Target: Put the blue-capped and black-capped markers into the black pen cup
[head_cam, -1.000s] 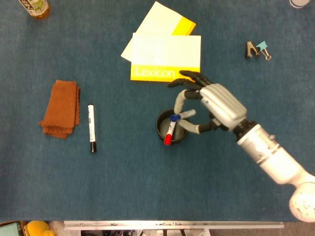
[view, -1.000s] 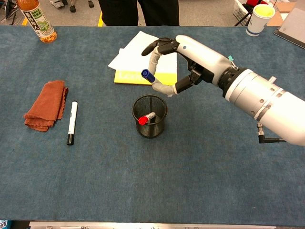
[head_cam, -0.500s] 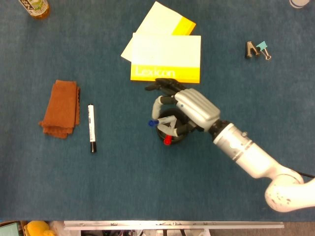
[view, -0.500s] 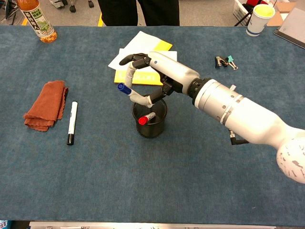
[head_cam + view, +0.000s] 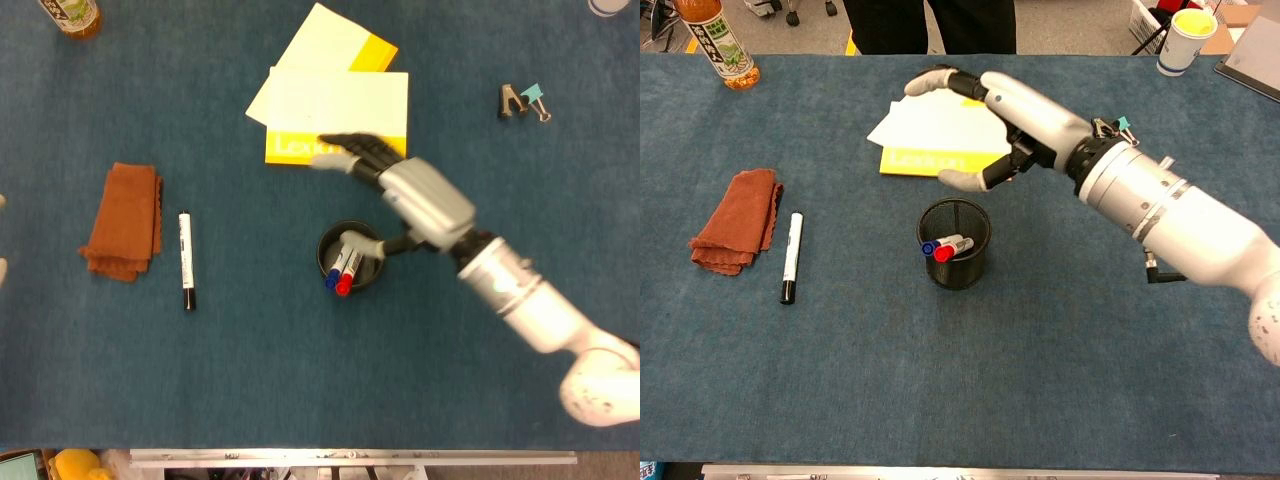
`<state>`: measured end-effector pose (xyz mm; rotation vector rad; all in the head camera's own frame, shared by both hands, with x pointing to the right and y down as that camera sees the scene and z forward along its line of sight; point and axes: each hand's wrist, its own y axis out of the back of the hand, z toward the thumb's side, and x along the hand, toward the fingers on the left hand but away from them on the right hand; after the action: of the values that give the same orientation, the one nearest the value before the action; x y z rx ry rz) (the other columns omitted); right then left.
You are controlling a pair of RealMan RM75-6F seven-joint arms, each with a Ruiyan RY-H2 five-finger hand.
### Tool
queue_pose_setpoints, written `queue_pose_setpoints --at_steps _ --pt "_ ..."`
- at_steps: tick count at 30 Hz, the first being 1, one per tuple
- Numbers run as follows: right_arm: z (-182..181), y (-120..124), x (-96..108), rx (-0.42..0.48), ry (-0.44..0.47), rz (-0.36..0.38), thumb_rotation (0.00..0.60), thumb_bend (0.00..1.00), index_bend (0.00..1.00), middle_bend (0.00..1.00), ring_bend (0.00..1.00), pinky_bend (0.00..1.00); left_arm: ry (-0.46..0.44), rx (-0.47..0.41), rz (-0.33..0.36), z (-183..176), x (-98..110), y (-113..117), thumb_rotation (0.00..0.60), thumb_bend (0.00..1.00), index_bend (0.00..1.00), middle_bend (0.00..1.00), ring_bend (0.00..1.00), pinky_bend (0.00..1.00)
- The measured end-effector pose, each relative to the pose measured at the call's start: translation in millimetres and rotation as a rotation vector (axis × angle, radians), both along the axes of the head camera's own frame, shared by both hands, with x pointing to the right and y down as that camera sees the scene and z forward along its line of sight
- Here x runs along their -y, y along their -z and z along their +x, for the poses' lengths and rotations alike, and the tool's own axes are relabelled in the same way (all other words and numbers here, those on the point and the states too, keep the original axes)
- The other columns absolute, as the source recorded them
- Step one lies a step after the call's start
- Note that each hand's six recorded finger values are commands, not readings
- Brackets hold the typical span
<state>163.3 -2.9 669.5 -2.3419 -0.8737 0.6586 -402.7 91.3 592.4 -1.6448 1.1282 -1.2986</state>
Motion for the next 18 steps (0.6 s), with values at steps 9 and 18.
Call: queue_pose_setpoints --at_steps 9,18 --pt "82.2 30.1 29.1 -0.184 -0.107 0.149 0.6 0.25 0.2 0.08 0.0 0.0 -0.227 0.017 -0.096 12.3 17.3 -23.8 0.6 0.31 0.29 0.05 0.0 0.01" --pt "143.6 67.7 37.1 -0.31 -0.197 0.242 0.6 0.25 0.25 0.09 0.0 0.0 -0.51 0.021 -0.148 36.9 32.7 -55.2 0.6 0.31 0.33 0.06 0.0 0.01"
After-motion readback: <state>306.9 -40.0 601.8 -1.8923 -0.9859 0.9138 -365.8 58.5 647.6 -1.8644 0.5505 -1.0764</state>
